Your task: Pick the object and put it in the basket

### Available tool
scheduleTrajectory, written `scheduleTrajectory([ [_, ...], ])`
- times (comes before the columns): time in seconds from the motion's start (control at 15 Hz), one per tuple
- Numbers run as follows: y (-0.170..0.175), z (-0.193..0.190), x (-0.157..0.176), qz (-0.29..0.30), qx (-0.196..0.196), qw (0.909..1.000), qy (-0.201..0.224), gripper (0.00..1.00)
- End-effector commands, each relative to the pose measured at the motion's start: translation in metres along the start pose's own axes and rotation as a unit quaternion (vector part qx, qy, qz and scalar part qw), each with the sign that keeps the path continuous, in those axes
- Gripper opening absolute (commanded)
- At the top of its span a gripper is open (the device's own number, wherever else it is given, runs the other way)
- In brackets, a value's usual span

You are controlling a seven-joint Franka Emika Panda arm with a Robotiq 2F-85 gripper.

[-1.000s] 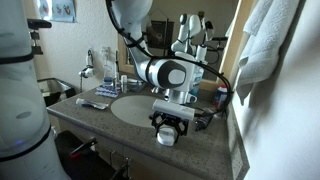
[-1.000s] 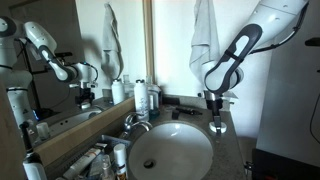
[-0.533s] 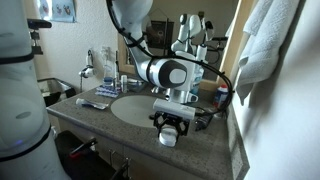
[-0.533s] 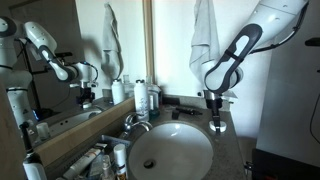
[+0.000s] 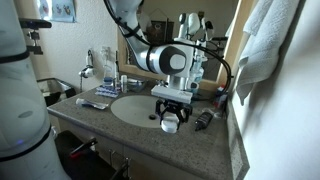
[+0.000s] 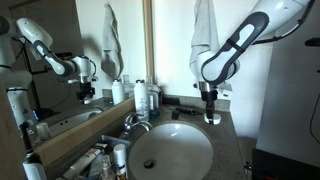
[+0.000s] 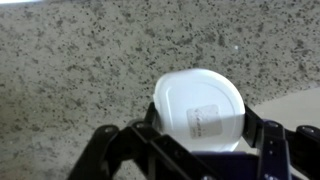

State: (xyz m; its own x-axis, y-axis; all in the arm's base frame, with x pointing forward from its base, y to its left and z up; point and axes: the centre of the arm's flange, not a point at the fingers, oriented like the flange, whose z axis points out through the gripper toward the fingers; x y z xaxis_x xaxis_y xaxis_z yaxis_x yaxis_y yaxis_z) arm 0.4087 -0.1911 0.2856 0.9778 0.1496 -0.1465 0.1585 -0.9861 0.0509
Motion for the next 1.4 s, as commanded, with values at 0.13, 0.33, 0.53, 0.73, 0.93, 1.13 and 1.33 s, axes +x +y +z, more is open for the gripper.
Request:
scheduleTrajectory([
  [0.13,-0.058,-0.056,0.025,-0.007,-0.001,0.9999,-0.015,0.52],
  [0.33,-0.093,-0.074,0.048,-0.030,-0.014,0.9993,-0.014,0.52],
  [0.53,-0.126,-0.091,0.074,-0.070,-0.029,0.9971,-0.004,0.52],
  [0.73,-0.158,-0.110,0.099,-0.114,-0.044,0.9925,0.010,0.52],
  [0.93,-0.185,-0.126,0.119,-0.151,-0.059,0.9864,0.028,0.52],
  [1.13,-0.210,-0.139,0.140,-0.184,-0.068,0.9796,0.045,0.52],
  [1.33,-0.230,-0.144,0.160,-0.224,-0.073,0.9699,0.063,0.52],
])
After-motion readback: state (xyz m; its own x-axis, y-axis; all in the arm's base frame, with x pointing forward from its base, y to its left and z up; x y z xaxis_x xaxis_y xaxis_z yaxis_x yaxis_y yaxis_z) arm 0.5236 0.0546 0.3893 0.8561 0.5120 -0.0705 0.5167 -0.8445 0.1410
